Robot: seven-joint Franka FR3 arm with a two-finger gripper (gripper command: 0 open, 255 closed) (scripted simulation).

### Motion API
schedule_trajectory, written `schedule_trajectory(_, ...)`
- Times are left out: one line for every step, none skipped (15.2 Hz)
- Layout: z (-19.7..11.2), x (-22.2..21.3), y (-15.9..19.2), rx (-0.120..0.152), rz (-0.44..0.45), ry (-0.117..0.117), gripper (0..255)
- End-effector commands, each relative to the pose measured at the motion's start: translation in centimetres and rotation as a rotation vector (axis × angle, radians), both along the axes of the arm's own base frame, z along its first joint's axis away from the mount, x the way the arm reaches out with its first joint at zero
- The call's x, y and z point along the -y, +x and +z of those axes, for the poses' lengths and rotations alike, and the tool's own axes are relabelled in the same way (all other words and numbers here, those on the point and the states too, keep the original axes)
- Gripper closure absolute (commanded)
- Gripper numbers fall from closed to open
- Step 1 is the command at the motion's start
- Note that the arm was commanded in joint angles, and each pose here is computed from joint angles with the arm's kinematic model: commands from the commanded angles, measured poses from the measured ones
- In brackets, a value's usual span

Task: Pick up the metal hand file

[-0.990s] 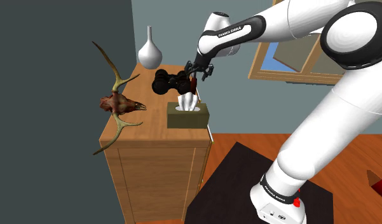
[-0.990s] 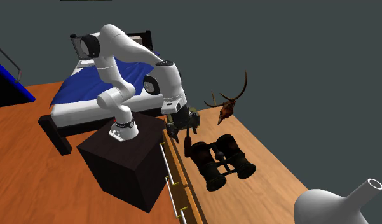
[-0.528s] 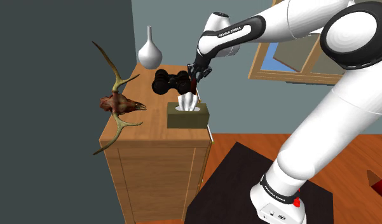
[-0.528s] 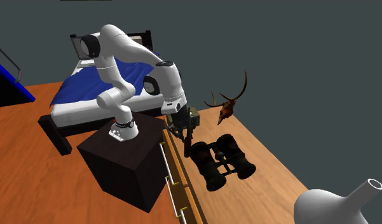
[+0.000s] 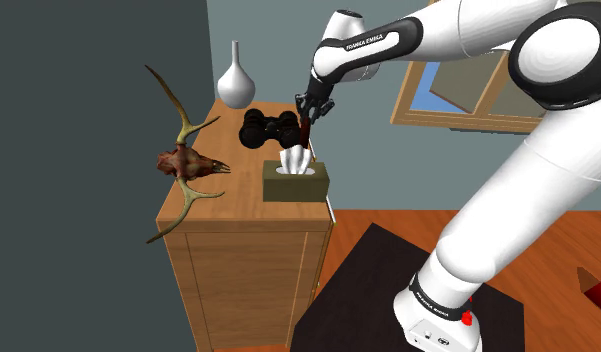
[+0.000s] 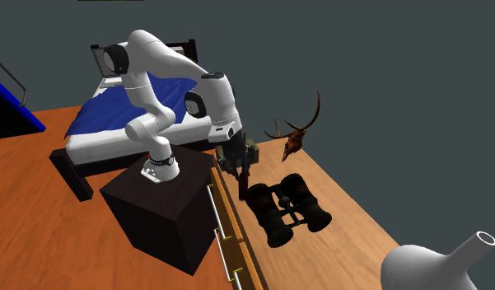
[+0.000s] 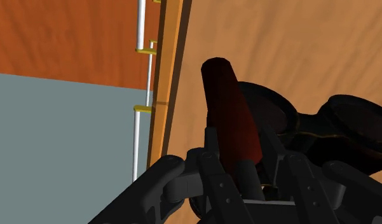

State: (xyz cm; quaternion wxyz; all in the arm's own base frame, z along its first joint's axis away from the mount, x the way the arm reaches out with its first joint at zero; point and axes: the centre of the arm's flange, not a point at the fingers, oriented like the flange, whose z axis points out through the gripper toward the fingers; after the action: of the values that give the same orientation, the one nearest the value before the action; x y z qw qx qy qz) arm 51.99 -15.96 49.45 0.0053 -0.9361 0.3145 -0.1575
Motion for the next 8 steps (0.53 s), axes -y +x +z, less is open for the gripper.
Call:
schedule_trajectory(1.1,0.0,0.0,0.0,0.0,0.0,255)
schedule_trajectory(1.6,0.0,0.0,0.0,0.0,0.0,255)
schedule_trajectory(2.1,0.0,0.0,0.0,0.0,0.0,255)
schedule_trajectory(2.6,0.0,0.0,0.0,0.0,0.0,255)
schedule_trajectory(3.2,0.0,0.0,0.0,0.0,0.0,255)
schedule_trajectory(3.7,0.0,0.0,0.0,0.0,0.0,255)
schedule_trajectory(4.2,0.0,0.0,0.0,0.0,0.0,255)
schedule_trajectory(4.8,0.0,0.0,0.0,0.0,0.0,255)
